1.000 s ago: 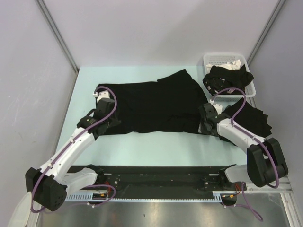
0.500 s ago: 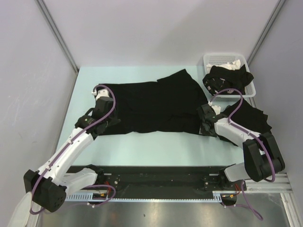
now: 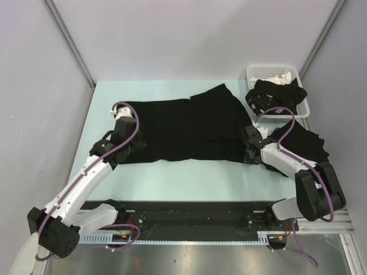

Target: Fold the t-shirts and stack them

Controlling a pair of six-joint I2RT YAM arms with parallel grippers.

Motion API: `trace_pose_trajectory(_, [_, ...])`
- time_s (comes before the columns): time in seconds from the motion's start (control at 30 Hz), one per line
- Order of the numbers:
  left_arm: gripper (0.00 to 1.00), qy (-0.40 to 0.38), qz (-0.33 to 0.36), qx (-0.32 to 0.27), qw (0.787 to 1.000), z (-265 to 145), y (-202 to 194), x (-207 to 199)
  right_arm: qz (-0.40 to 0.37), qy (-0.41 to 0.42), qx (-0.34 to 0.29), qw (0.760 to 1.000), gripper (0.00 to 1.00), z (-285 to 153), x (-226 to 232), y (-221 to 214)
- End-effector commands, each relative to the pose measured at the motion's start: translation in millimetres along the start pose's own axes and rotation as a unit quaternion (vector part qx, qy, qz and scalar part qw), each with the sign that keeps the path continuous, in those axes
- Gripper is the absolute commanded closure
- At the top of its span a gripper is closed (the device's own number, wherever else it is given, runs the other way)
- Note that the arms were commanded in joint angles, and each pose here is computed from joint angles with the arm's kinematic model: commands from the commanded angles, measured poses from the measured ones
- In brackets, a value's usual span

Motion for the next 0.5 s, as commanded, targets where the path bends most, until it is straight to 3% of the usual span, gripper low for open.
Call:
trace_pose_trajectory(0.0, [0.68,-0.028,-0.011,-0.026,0.999,-10.9,18.3,-12.3,0.015,-0.021,-0.033,0.999,1.00,-12.1,-12.9,10.3])
trace_pose_trajectory(0.2, [0.68,-0.034,-0.014,-0.028,0.999,-9.1,21.3,-17.7,0.027,-0.030,-0.062,0.997,1.00,-23.4,-28.5,23.2])
trace_pose_trajectory(0.47, [0.68,-0.038,-0.013,-0.025,0.999,-8.3,20.7,-23.2,0.028,-0.036,-0.026,0.999,1.00,-11.6,-34.3,18.4])
Point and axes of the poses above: each gripper's point midway between its finger pads, its own z axis out along the fingers, its own x axis along the line the jaws close on, y = z × x, the point moved 5 cm from there along -z, back along the fingers, and after that the axes turned 4 degrees about z, right-handed, at the moved point
